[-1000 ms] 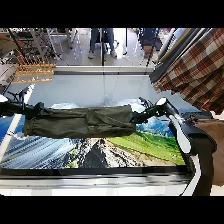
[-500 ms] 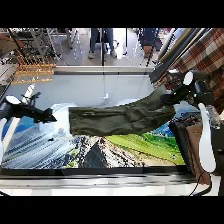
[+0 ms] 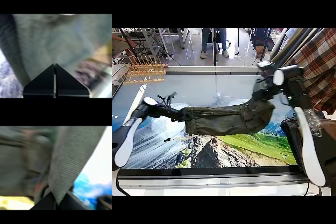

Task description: Fold the clothes and pants, and hang the long-sleeved shirts on hangers.

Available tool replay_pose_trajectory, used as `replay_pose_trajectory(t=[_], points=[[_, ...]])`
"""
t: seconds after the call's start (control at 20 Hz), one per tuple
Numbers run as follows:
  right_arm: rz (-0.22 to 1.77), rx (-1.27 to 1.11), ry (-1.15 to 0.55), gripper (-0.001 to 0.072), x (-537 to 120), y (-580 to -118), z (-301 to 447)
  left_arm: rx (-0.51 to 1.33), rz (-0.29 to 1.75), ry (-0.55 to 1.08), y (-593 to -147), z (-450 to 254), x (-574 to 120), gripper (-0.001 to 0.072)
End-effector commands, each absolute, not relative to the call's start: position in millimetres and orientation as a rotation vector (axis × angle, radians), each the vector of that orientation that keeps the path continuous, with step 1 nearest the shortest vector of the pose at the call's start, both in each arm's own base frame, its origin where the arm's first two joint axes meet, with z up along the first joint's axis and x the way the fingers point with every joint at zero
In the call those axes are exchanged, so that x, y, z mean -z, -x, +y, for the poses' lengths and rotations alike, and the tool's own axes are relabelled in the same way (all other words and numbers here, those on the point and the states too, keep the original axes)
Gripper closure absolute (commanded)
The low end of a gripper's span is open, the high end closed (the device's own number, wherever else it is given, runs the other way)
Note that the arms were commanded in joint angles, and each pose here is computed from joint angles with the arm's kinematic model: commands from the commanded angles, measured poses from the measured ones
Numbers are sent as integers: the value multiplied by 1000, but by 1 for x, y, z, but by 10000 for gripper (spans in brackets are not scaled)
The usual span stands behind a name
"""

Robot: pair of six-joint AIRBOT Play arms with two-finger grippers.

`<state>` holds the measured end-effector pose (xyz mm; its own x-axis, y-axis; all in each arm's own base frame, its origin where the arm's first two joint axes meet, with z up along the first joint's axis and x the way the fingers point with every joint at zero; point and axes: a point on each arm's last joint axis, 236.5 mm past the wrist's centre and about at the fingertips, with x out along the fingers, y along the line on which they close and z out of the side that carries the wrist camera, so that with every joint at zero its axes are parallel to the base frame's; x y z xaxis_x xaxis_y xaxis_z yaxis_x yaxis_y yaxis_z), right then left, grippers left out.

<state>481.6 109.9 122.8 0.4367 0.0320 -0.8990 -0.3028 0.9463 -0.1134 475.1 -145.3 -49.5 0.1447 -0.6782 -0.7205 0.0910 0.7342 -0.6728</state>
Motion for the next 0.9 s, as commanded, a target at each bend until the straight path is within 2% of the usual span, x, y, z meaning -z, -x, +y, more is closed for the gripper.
replay_pose_trajectory(t=[0.0, 0.15, 0.3, 0.35, 0.45, 0.5, 0.65, 0.75, 0.8, 0.85], points=[[997, -422, 229, 692, -140, -462, 228, 390, 1400, 503, -478, -128, 96, 687], [880, -630, 158, 692, -143, -447, 335, 406, 1383, 550, -481, -127, 84, 686], [917, -783, 84, 688, -94, -425, 418, 497, 1292, 636, -481, -108, 7, 686], [913, -834, 68, 667, -76, -421, 444, 499, 1263, 634, -476, -92, -19, 686], [868, -948, 48, 371, -57, -414, 484, 473, 1198, 638, -466, -59, -59, 686], [852, -986, 55, 342, -57, -410, 491, 453, 1163, 641, -465, -46, -73, 687], [823, -935, 68, 341, -101, -438, 446, 435, 1116, 633, -463, -35, -92, 686], [850, -817, 29, 330, -131, -468, 371, 472, 1143, 614, -462, -55, -86, 687], [908, -734, -20, 194, -134, -480, 323, 502, 1163, 597, -461, -69, -80, 687], [980, -658, -73, 135, -129, -486, 277, 542, 1186, 568, -459, -86, -72, 687]])
